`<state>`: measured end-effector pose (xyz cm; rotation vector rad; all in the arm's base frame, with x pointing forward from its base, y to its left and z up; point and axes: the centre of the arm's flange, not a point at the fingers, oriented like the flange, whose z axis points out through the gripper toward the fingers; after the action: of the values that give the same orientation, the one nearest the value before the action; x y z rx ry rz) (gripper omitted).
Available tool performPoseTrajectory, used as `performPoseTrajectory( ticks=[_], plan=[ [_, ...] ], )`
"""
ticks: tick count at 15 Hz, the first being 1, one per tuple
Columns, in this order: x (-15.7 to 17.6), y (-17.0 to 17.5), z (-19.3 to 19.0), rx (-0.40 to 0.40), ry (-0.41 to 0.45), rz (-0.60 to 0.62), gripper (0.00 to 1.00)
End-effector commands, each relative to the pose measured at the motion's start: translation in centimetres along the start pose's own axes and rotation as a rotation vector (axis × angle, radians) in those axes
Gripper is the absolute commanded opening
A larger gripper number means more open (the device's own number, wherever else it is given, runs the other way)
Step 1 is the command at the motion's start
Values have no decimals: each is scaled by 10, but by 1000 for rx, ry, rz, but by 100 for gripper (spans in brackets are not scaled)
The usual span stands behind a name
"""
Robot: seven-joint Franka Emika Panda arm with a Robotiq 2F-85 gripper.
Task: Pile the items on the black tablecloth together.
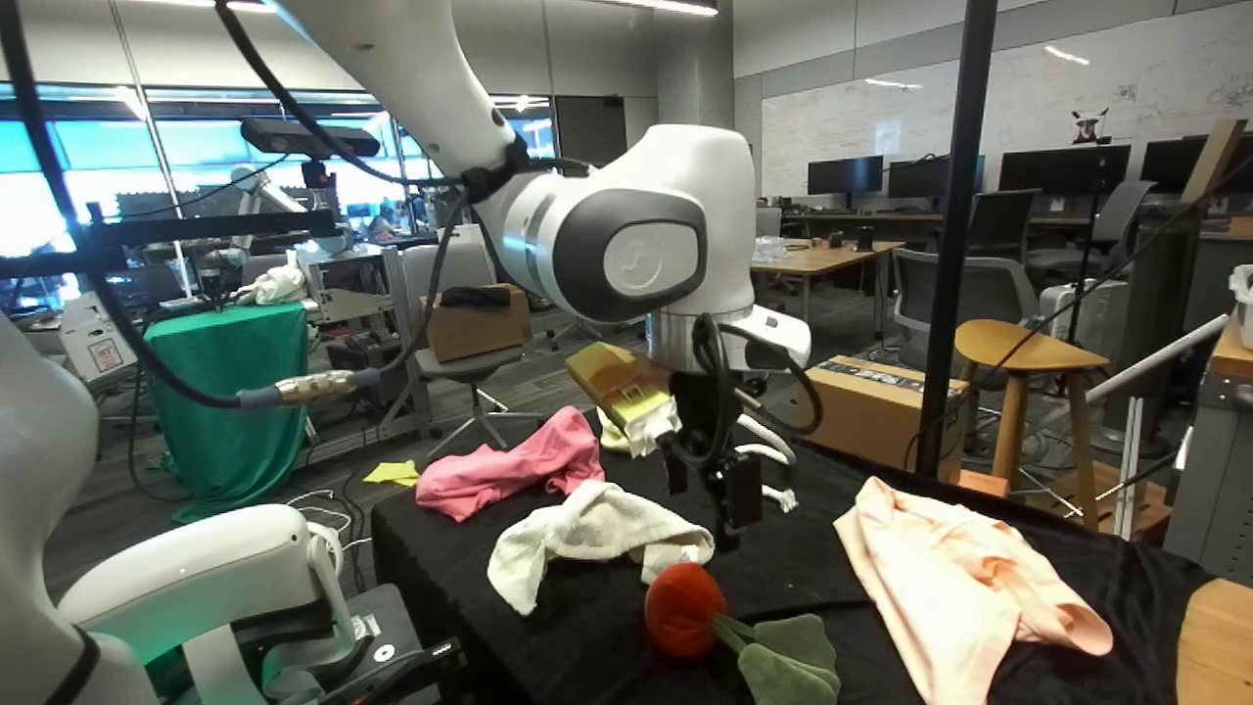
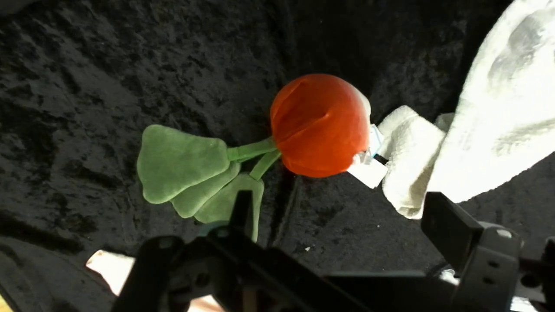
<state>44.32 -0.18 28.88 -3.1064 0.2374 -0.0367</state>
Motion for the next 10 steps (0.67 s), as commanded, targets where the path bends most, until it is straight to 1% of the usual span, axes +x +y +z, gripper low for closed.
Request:
performPoseTrajectory(
  ticks=[1,6,10],
  plan=[
    [15,1,31,-30,61,45,100],
    [22,11,68,-62,78,96,100],
    [22,19,86,-76,66,123,100]
  ],
)
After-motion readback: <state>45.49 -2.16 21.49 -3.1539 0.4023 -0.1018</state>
